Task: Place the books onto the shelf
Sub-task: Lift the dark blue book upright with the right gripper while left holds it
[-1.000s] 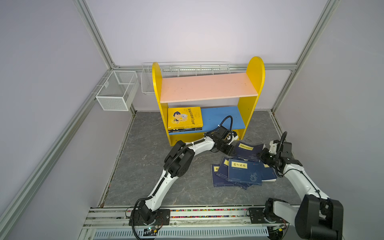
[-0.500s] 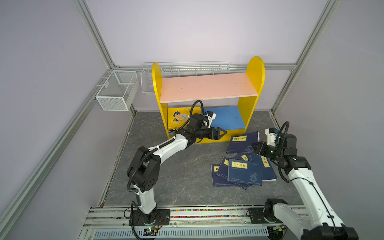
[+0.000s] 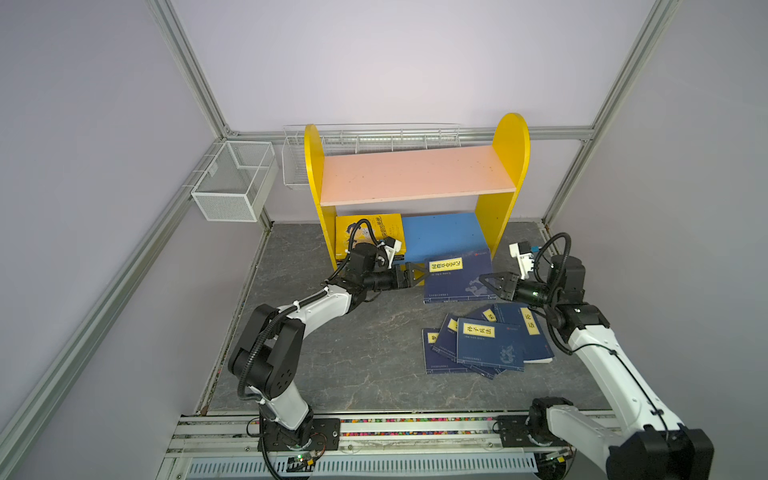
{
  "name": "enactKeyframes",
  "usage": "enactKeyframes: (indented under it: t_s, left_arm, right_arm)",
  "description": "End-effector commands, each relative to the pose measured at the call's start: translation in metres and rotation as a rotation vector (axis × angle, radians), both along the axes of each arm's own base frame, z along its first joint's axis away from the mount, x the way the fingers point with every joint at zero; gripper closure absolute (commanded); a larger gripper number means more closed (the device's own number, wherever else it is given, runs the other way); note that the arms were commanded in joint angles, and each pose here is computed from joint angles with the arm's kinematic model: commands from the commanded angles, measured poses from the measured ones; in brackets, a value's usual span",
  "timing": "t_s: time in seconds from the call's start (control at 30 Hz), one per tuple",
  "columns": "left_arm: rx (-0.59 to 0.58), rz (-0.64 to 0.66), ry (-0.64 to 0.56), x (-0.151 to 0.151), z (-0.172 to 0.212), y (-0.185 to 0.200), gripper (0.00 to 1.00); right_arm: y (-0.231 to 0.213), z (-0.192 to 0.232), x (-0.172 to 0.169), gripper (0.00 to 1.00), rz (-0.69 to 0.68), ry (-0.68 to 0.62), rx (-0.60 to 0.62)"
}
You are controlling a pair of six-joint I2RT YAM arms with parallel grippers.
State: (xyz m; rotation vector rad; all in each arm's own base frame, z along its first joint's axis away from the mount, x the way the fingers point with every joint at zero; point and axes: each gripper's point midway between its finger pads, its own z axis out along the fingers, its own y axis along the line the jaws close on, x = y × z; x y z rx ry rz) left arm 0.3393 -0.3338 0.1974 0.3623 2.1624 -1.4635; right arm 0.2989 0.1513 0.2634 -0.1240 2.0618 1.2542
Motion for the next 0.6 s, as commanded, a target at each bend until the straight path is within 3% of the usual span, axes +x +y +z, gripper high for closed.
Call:
enactKeyframes:
  t_s: [0.0,0.13,0.23,0.4,0.43,0.47,0.57]
  left_arm:
    - [-0.102,-0.094,-0.054,-0.018,0.035,-0.006,0.05]
    - [-0.154,-0.138,-0.074,-0.027,0.047,-0.007,0.18]
    - [-0.161,-0.163,-0.079,-0.031,0.053,-0.008,0.34]
    - [-0.137,-0.157,-0.081,-0.032,0.054,-0.006,0.85]
    - [-0.134,-0.147,-0.085,-0.031,0.056,-0.005,0.94]
    - [-0.134,-0.131,-0.091,-0.029,0.058,-0.004,1.00]
    - [-0.160,-0.068,-0.127,-0.019,0.071,-0.003,1.00]
  right_arm:
    - [0.016,0.033,0.002,0.94,0.089,-0.101,0.083]
    - [0.031,0.032,0.007,0.94,0.124,-0.105,0.086]
    - [0.038,0.029,0.012,0.94,0.140,-0.092,0.084]
    - [0.036,0.025,0.026,0.92,0.090,-0.081,0.052]
    - [0.034,0.022,0.029,0.88,0.073,-0.070,0.042]
    - [0.030,0.016,0.033,0.77,0.034,-0.047,0.023]
    - [0.021,0.005,0.038,0.47,-0.032,-0.021,-0.007]
